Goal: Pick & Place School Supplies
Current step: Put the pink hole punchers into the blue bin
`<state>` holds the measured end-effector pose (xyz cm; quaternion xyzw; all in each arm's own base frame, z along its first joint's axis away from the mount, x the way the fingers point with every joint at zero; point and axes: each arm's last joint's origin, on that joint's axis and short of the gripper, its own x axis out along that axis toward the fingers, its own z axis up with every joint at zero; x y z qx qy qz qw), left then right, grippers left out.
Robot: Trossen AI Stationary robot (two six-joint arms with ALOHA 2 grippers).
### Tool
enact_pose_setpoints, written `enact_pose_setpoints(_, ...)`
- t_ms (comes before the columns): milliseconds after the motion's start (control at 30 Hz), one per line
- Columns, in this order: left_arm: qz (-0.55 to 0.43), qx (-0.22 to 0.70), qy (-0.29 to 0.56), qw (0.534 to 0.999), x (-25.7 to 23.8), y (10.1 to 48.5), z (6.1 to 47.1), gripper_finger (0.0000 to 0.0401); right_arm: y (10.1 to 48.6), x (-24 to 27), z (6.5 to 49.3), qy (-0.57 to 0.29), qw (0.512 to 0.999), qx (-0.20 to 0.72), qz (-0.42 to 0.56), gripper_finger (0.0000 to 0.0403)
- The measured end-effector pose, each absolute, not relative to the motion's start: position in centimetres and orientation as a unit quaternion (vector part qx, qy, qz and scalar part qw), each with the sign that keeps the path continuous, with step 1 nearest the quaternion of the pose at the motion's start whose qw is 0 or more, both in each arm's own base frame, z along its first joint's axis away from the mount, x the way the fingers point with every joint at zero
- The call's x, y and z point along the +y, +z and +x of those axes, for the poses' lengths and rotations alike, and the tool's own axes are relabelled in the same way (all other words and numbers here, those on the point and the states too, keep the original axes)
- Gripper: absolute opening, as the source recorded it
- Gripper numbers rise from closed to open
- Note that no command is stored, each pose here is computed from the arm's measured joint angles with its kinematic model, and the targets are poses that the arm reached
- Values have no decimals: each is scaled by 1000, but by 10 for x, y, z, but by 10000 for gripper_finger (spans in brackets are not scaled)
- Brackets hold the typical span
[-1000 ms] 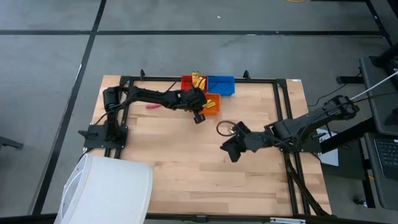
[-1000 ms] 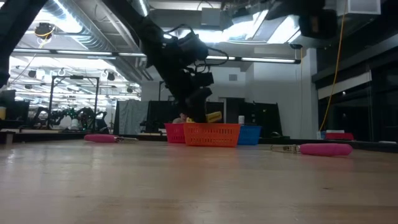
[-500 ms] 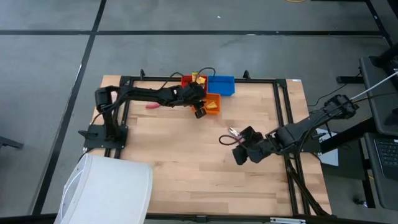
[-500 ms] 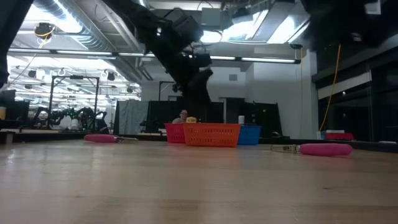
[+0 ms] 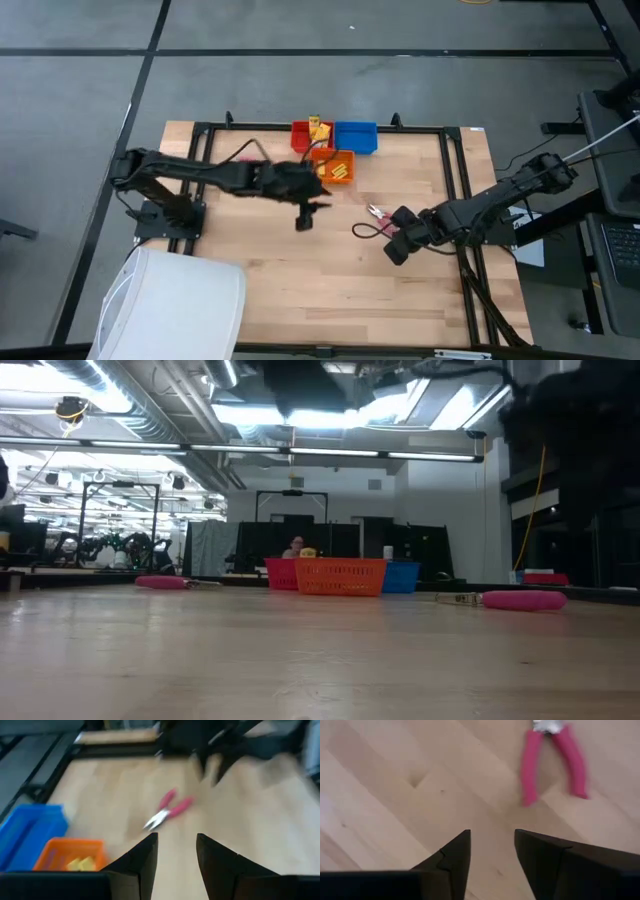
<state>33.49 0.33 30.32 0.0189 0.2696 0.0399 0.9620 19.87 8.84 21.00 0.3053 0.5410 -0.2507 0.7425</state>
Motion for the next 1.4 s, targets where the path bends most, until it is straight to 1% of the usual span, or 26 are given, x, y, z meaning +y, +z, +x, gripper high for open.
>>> enact_pose_setpoints(100, 13, 243, 36, 969, -19, 319, 323, 144, 198, 79, 203, -229, 742, 543, 319, 183)
enact_pose_setpoints(200, 9, 220, 53, 974, -36, 331, 313, 162, 189, 66, 204, -237, 735, 547, 322, 206)
enact_pose_setpoints(267, 6, 210, 62, 976, -44, 336, 308, 175, 183, 58, 204, -246, 731, 553, 314, 214)
enact_pose_setpoints(400, -1, 197, 89, 976, -52, 342, 301, 197, 173, 49, 206, -239, 728, 566, 304, 216)
enact_pose_setpoints(533, -3, 196, 99, 975, -57, 342, 299, 210, 162, 45, 211, -232, 728, 580, 282, 211)
enact_pose_setpoints(833, -19, 192, 109, 975, -59, 343, 298, 208, 133, 42, 225, -239, 705, 615, 259, 206)
enact_pose_setpoints(900, -26, 196, 107, 974, -60, 342, 298, 208, 129, 42, 227, -253, 696, 621, 256, 195)
enact_pose_setpoints(967, -33, 206, 101, 973, -60, 340, 297, 208, 129, 43, 228, -258, 695, 621, 255, 169)
enact_pose_setpoints(1033, -43, 224, 104, 968, -60, 337, 295, 206, 133, 44, 233, -257, 702, 613, 255, 124)
enact_pose_setpoints(1133, -50, 250, 108, 961, -61, 332, 292, 202, 150, 46, 246, -240, 733, 581, 260, 38)
enact_pose_setpoints(1167, -50, 257, 108, 959, -62, 330, 291, 200, 159, 47, 251, -231, 746, 568, 261, 30)
enact_pose_setpoints(1300, -51, 291, 108, 949, -67, 324, 285, 193, 187, 53, 265, -206, 769, 546, 263, 30)
enact_pose_setpoints(1400, -51, 316, 119, 940, -72, 319, 280, 188, 226, 61, 275, -161, 805, 503, 268, 30)
